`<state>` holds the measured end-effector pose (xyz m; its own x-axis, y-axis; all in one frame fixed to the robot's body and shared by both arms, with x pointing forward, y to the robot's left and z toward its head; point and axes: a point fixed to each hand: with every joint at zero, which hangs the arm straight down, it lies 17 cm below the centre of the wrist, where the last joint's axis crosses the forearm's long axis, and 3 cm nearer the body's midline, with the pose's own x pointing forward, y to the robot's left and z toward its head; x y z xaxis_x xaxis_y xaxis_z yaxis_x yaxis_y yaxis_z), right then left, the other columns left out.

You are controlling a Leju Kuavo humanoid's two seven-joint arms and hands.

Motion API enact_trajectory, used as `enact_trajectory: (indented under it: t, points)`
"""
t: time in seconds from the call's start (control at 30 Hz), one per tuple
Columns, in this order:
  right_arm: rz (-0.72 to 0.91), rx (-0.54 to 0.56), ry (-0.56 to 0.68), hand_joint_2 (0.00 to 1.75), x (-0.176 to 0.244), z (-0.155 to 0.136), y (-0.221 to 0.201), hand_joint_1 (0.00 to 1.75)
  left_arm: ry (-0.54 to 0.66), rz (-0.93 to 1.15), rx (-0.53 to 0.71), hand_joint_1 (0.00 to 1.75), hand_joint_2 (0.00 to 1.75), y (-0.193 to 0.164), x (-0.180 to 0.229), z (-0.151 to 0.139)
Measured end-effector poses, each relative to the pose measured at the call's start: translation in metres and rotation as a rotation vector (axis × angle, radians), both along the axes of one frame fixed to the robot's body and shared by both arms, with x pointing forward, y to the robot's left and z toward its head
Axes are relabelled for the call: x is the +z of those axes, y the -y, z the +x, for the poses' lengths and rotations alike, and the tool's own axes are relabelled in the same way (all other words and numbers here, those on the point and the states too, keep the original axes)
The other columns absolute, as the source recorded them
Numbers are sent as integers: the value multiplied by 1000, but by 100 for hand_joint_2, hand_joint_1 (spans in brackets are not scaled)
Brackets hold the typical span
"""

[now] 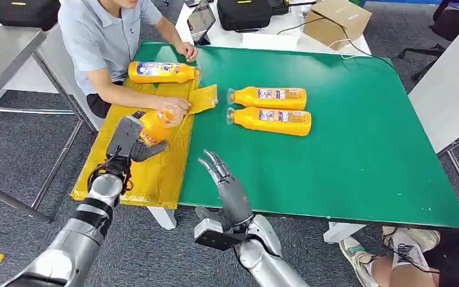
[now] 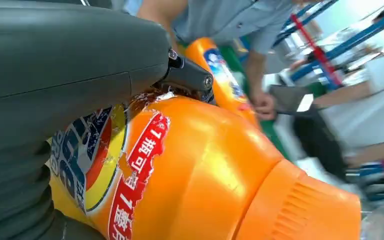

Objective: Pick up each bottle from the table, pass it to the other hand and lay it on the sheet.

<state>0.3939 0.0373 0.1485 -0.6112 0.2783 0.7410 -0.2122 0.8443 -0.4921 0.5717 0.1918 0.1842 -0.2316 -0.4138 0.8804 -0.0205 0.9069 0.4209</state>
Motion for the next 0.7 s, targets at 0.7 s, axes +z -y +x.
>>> enact_trajectory:
  t: [0.7]
  points:
    - [25,91,-57,0,-10,-19,-19,0,-393,548,-200,175,175,43,-112,3]
